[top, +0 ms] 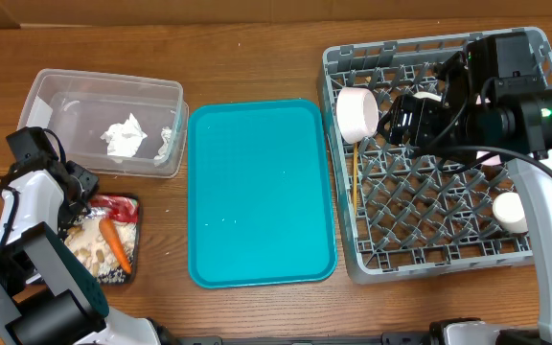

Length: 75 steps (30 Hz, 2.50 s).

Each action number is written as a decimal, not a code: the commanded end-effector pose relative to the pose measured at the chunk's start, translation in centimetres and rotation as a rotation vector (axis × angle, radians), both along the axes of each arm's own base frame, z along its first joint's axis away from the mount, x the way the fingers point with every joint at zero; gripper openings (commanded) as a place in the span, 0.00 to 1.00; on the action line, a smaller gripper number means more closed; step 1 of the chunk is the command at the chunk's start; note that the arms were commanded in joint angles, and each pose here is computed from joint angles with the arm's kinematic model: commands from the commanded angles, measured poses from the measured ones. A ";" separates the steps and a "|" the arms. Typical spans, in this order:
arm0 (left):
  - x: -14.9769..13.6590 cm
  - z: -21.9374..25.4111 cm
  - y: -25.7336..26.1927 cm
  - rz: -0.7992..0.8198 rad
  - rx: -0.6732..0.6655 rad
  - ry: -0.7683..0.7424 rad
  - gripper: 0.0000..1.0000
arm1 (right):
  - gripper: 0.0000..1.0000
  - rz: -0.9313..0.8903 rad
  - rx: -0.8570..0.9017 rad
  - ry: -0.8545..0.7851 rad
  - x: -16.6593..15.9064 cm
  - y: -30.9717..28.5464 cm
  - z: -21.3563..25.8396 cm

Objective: Sort waste into correct bins and load items into the dishwasher
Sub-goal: 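Lift the red wrapper with the left gripper and drop it into the clear bin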

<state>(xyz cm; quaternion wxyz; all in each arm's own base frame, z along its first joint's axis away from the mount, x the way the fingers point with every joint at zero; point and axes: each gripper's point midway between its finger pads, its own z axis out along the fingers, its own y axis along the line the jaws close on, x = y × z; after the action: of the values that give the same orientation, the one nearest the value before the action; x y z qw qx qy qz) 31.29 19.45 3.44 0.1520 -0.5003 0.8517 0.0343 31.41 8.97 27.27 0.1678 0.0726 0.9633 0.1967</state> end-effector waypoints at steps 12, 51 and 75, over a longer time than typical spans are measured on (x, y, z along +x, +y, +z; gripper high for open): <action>0.1 2.9 -0.8 -0.019 -0.071 0.048 0.04 | 1.00 0.002 -0.007 -0.014 -0.1 0.0 0.4; 1.0 6.3 -1.8 -0.108 -0.130 0.033 0.04 | 1.00 0.001 -0.003 -0.047 0.6 0.1 0.8; 16.6 20.4 -6.2 -0.253 -0.176 -0.617 0.27 | 1.00 0.001 -0.004 -0.040 0.4 0.0 0.7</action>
<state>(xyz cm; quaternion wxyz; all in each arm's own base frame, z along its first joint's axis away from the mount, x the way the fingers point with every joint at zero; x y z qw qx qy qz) 47.34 14.70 24.25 0.3717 -0.4107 0.8079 -0.2011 31.96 9.04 27.53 0.1802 0.0701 0.9607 0.1991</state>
